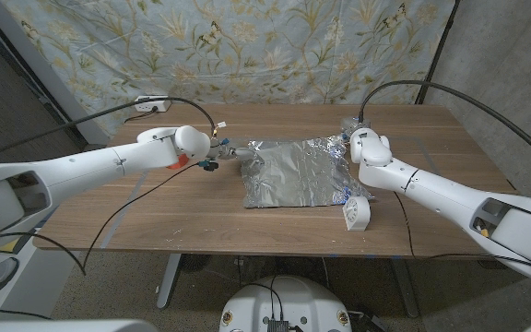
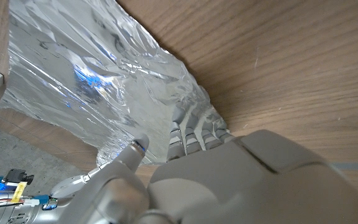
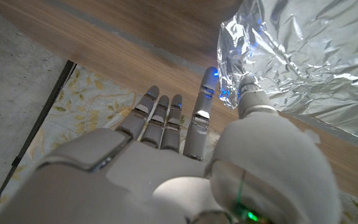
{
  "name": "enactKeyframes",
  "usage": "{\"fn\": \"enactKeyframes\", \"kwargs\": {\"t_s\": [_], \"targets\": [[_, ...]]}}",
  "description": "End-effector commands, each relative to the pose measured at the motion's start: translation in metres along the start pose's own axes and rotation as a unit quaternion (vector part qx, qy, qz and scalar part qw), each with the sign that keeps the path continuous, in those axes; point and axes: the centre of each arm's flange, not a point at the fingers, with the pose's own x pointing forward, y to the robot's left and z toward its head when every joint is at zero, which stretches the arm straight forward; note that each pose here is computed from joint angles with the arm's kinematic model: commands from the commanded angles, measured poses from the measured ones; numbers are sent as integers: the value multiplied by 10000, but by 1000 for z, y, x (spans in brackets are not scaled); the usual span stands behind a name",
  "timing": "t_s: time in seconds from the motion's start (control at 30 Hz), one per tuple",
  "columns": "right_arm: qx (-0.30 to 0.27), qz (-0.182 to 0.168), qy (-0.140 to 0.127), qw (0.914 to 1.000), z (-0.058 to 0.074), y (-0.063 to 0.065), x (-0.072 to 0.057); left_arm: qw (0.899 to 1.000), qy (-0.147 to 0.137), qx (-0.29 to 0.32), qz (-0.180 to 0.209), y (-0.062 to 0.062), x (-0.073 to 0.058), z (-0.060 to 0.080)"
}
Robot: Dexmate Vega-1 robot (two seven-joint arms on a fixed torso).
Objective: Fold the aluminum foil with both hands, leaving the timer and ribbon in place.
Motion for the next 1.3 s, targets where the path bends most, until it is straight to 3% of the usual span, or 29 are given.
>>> {"fn": "enactKeyframes", "kwargs": {"t_s": [0.03, 0.43, 0.83, 1.3], "targets": [[69, -77, 2, 9999, -1, 1, 3, 10000, -11, -18, -91, -2, 4, -1], [114, -85, 35, 9999, -4, 9, 4, 9999, 29, -33, -108, -1, 6, -2], [116, -161, 26, 9998, -1, 3, 6, 9999, 18, -37, -135, -1, 6, -2], [92, -271, -27, 9996, -2, -3, -1, 9998, -36, -34, -197, -6, 8, 0]]}}
